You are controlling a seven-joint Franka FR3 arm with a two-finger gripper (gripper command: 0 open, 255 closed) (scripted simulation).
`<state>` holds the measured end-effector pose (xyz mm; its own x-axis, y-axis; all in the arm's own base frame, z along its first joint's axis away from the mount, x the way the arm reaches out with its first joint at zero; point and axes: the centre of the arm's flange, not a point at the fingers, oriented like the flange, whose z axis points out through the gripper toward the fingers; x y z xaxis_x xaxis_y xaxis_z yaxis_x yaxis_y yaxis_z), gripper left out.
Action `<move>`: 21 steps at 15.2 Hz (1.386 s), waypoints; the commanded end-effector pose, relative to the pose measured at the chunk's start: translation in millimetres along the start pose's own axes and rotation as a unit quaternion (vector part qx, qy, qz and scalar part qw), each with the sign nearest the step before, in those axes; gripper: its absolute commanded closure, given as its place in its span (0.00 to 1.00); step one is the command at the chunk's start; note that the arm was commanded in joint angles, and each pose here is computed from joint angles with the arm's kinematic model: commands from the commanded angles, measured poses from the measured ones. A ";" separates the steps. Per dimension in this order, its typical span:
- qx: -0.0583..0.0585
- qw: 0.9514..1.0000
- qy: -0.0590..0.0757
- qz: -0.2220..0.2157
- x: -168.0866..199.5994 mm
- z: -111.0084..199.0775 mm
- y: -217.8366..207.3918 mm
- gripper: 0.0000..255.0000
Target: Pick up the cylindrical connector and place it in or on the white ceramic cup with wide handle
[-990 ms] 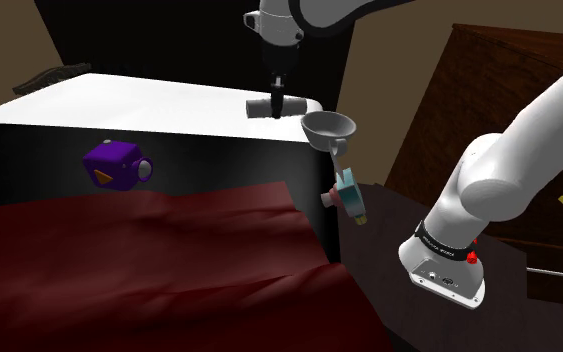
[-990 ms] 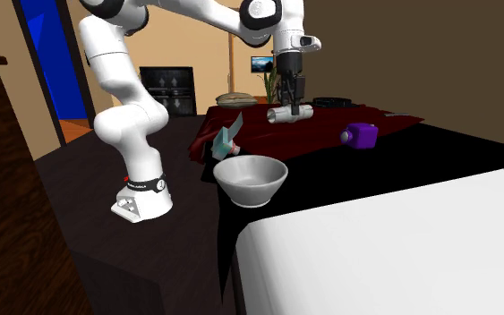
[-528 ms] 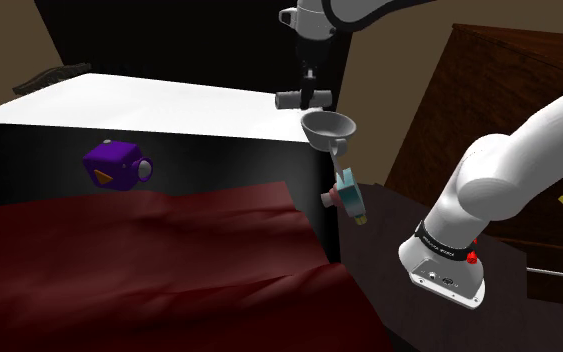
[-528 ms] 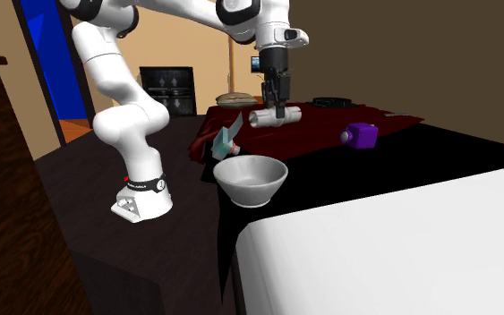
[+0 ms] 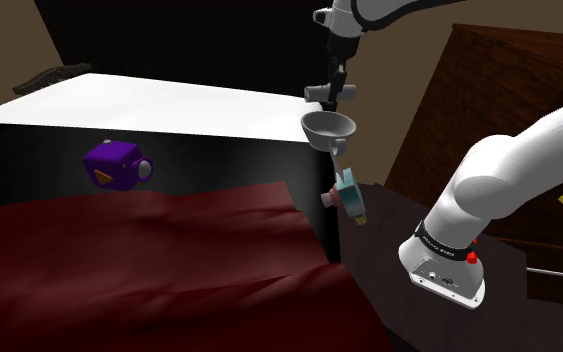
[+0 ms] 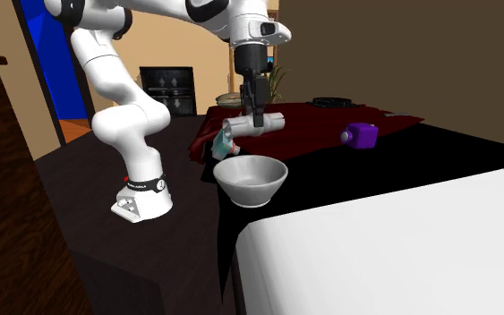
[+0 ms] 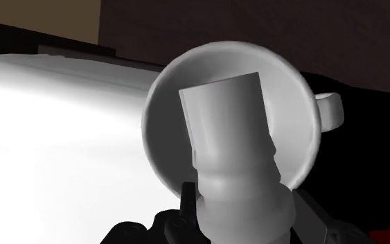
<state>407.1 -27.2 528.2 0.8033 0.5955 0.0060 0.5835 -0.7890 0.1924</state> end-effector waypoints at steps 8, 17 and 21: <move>0.000 1.000 0.000 -0.001 -22.1 39.9 9.5 1.00; 0.000 1.000 0.000 -0.001 -22.3 78.3 2.0 1.00; 0.000 1.000 0.000 -0.001 -22.3 78.3 2.0 1.00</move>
<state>399.6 -53.9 451.5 0.8024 0.5967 0.0058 0.5847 -0.7881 0.1924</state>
